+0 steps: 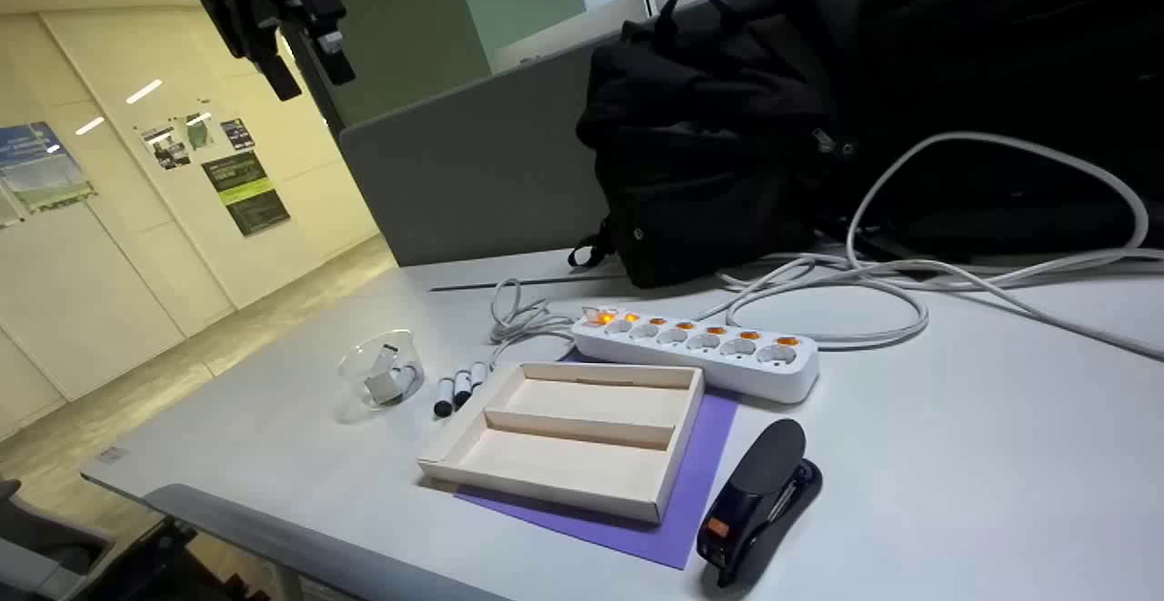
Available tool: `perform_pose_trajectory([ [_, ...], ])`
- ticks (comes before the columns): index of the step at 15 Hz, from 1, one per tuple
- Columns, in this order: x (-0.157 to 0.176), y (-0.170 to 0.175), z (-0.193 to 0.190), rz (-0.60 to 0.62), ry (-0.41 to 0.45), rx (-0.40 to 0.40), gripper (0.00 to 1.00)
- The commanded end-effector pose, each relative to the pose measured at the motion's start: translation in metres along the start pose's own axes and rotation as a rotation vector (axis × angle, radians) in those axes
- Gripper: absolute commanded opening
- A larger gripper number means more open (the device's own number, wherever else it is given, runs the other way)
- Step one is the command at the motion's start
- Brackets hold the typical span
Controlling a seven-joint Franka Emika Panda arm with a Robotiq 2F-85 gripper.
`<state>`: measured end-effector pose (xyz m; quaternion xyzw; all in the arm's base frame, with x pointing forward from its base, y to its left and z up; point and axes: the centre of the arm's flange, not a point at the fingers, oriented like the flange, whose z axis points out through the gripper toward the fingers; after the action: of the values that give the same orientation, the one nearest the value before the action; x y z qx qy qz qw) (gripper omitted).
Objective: Pick up one bottle from the table and place it inside the clear container on the left
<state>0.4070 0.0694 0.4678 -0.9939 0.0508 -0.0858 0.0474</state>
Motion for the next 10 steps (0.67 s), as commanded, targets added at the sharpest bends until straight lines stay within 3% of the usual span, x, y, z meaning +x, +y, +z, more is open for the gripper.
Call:
perform_pose_trajectory([
  [1, 0.0, 0.0, 0.0, 0.0, 0.0, 0.0, 1.0],
  [9, 0.0, 0.0, 0.0, 0.0, 0.0, 0.0, 1.0],
  [10, 0.001, 0.001, 0.013, -0.047, -0.008, 0.022, 1.0],
])
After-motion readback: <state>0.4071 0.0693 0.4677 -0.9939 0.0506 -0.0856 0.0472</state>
